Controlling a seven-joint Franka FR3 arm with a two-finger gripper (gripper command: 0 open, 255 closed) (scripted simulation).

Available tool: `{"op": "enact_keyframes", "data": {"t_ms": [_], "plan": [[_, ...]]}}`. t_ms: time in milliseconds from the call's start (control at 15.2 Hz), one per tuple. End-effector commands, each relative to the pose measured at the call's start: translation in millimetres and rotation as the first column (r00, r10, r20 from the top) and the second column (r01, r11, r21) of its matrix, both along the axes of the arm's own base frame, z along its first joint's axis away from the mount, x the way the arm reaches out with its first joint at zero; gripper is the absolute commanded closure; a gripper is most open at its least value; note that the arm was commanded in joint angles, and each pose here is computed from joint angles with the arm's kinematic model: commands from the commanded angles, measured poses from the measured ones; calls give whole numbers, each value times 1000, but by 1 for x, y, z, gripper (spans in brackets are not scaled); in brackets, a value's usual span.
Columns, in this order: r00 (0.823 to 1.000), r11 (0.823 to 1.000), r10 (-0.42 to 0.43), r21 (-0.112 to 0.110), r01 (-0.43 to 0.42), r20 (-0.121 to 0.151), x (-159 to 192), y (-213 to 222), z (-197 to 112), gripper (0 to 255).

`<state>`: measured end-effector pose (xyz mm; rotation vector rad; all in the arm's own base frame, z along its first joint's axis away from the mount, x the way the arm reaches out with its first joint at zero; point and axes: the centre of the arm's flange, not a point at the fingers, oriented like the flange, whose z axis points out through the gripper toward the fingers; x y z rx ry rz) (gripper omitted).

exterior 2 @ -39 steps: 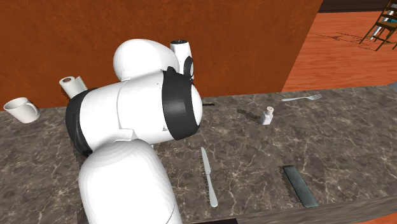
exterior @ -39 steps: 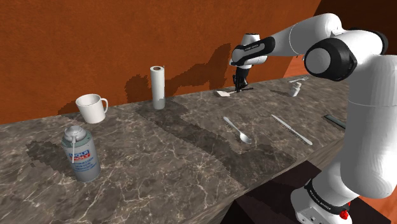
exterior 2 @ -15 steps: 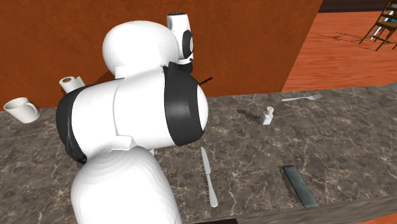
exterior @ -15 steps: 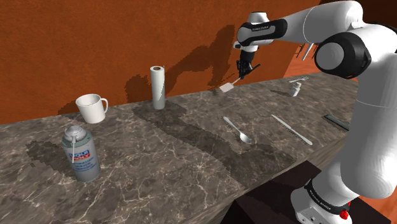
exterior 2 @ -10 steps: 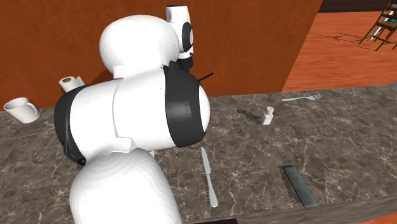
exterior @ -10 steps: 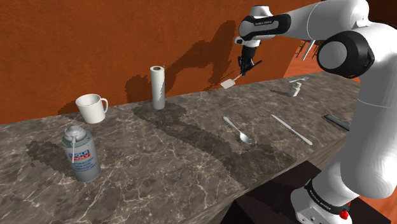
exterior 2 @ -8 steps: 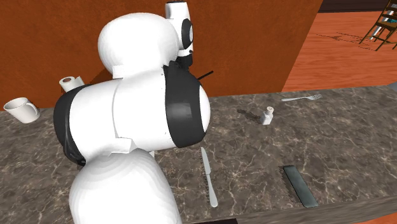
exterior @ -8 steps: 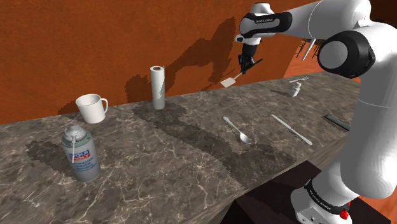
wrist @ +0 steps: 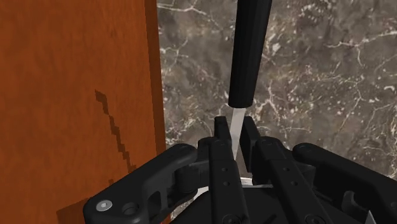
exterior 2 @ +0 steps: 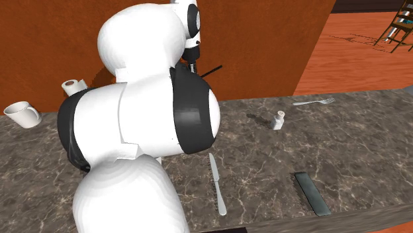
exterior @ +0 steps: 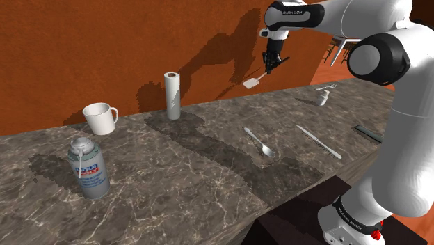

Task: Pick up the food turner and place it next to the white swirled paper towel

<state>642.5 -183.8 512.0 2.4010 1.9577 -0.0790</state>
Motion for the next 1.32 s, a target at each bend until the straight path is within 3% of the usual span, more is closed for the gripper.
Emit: {"op": "enact_keyframes", "data": {"t_ms": [0,1254], "plan": [[1000,1000,0,0,0,0,0,-1,11,255],[1000,1000,0,0,0,0,0,-1,110,255]]}}
